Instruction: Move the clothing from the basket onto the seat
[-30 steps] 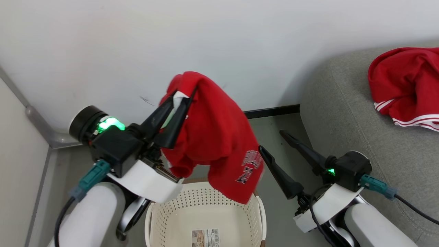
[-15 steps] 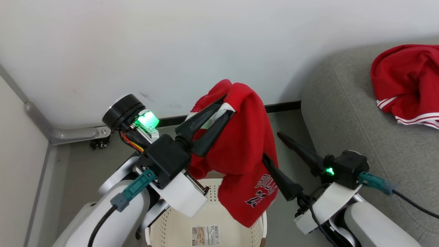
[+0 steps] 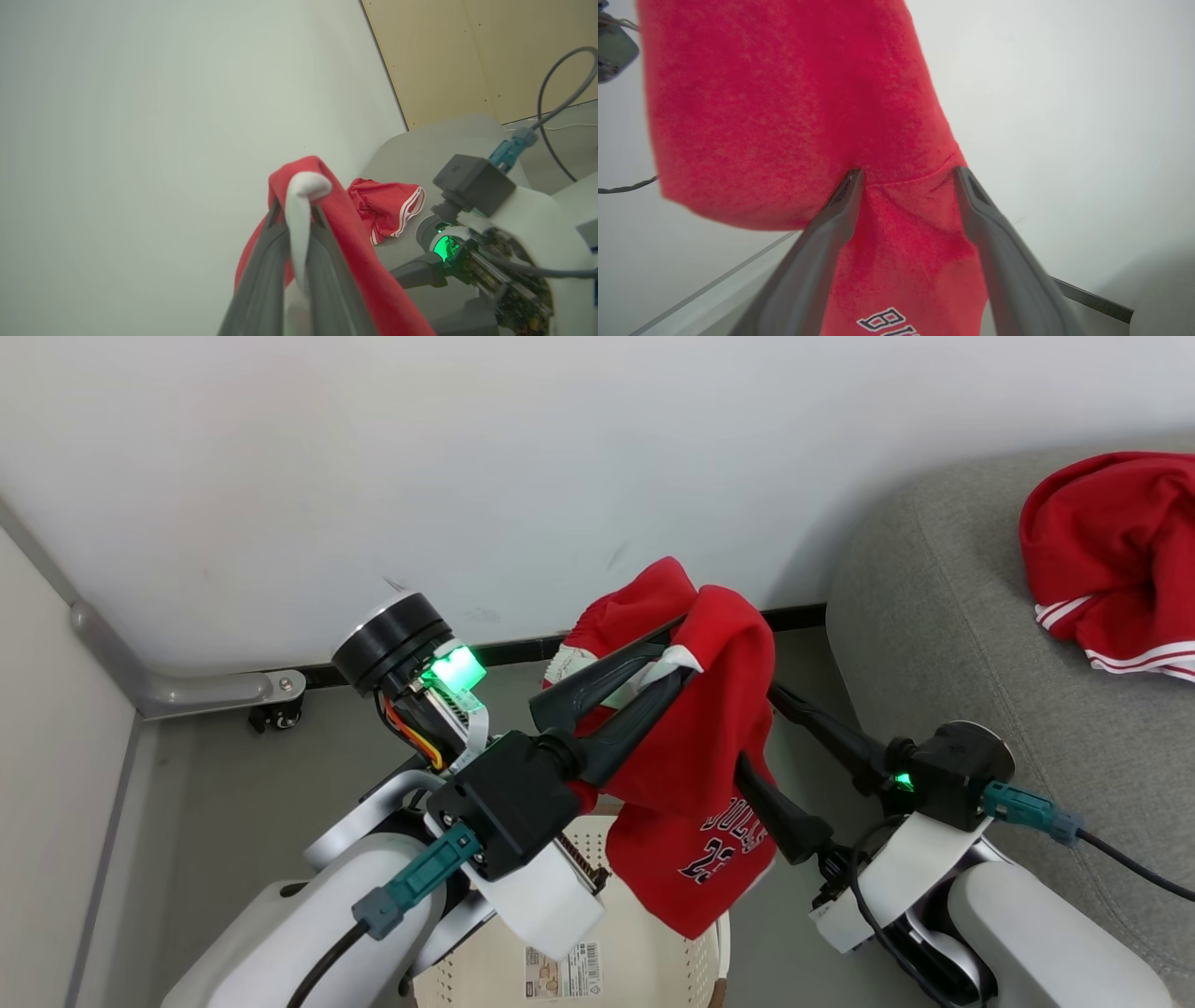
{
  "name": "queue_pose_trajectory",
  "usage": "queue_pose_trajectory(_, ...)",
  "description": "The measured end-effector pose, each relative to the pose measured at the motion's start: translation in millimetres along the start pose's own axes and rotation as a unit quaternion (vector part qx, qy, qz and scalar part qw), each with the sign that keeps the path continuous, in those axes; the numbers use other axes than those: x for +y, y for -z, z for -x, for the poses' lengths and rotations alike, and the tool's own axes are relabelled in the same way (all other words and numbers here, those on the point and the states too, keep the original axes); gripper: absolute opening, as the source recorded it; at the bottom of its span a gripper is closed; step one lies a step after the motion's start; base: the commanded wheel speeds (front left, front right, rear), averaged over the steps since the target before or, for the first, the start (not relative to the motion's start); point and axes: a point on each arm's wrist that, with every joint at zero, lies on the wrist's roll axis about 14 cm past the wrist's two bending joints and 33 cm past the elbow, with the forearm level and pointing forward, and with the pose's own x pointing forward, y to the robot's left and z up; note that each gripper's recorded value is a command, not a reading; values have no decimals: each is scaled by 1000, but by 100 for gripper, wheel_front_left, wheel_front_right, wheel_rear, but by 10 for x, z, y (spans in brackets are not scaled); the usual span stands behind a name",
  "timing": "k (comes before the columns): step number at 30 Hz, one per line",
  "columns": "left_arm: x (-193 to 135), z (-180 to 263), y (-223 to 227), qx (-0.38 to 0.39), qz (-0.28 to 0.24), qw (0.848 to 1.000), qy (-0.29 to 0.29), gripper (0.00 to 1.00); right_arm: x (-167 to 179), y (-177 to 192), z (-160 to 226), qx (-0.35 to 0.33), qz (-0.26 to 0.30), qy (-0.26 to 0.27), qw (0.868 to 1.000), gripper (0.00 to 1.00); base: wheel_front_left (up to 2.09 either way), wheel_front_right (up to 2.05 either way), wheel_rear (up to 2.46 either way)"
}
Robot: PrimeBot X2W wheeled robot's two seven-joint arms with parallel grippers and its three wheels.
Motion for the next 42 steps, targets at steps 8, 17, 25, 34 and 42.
queue_pose_trajectory(8,-52,9,66,9,5,1000,13,0,55,26,-22,4,1,-14,1000,0,0,0,0)
queue_pose_trajectory(17,2,30,205,31,27,999,5,47,-28,-19,-29,-3,4,-4,1000,0,0,0,0)
queue_pose_trajectory(25,71,128,484,78,64,995,-16,100,-204,-23,0,-2,13,17,1000,0,0,0,0)
queue_pose_trajectory(34,169,231,684,107,85,990,-45,100,-397,-63,24,-6,22,42,999,0,0,0,0)
queue_pose_trajectory(42,199,254,743,113,92,988,-52,100,-593,-126,72,-12,35,69,997,0,0,0,0)
